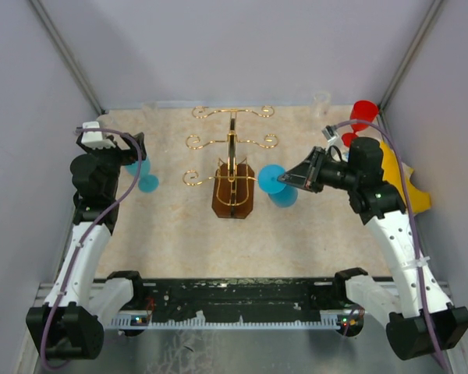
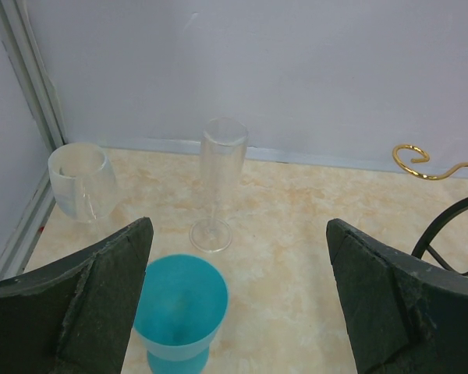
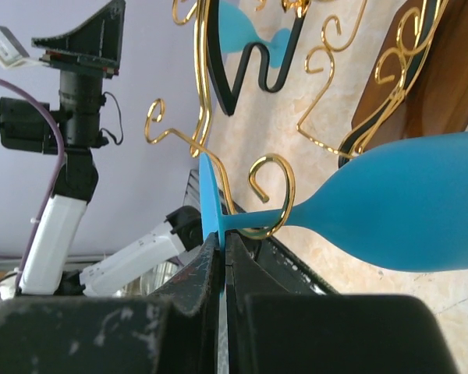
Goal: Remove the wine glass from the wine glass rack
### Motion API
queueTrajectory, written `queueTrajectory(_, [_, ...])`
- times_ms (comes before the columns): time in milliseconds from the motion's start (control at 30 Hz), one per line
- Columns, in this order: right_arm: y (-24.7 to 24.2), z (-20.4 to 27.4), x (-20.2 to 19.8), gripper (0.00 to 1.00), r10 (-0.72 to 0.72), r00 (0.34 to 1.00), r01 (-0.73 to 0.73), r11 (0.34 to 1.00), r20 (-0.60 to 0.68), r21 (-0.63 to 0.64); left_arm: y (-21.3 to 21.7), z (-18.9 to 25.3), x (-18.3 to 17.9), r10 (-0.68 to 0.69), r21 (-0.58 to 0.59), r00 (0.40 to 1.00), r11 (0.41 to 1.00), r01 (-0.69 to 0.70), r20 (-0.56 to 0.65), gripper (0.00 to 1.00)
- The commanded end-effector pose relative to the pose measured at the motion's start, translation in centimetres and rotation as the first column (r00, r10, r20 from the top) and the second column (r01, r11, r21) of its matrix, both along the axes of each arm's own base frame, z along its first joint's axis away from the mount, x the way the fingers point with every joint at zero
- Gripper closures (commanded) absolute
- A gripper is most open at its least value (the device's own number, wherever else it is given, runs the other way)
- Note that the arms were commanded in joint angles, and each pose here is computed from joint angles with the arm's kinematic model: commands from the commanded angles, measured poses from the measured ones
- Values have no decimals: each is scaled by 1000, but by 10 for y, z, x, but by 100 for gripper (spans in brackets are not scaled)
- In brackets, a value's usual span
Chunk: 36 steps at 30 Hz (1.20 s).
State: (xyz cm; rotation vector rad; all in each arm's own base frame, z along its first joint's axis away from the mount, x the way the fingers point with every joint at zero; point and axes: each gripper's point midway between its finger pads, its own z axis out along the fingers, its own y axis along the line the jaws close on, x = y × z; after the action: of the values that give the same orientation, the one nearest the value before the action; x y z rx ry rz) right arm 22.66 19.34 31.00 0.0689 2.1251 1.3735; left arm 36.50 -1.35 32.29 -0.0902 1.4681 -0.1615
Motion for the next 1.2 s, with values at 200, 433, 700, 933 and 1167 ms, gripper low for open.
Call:
queueTrajectory(200, [7, 15, -25, 100, 102, 995, -103, 991, 24, 85, -4, 20, -3, -13, -18, 999, 1000, 14, 39, 3])
queueTrajectory(433, [14, 22, -15, 100, 124, 991, -128, 985, 42, 118, -5, 20, -2, -20, -26, 999, 999, 21, 34, 3])
queueTrajectory(700, [29, 38, -2, 100, 157, 984, -167, 976, 83, 140, -5, 21, 0, -21, -21, 999, 1000, 22, 31, 3])
queueTrajectory(933, [35, 47, 23, 100, 132, 985, -151, 973, 114, 173, -6, 23, -1, -27, -17, 999, 999, 28, 31, 3])
queueTrajectory(1167, [26, 56, 44, 100, 75, 985, -96, 986, 158, 133, -6, 29, 0, -27, -3, 999, 1000, 27, 38, 3])
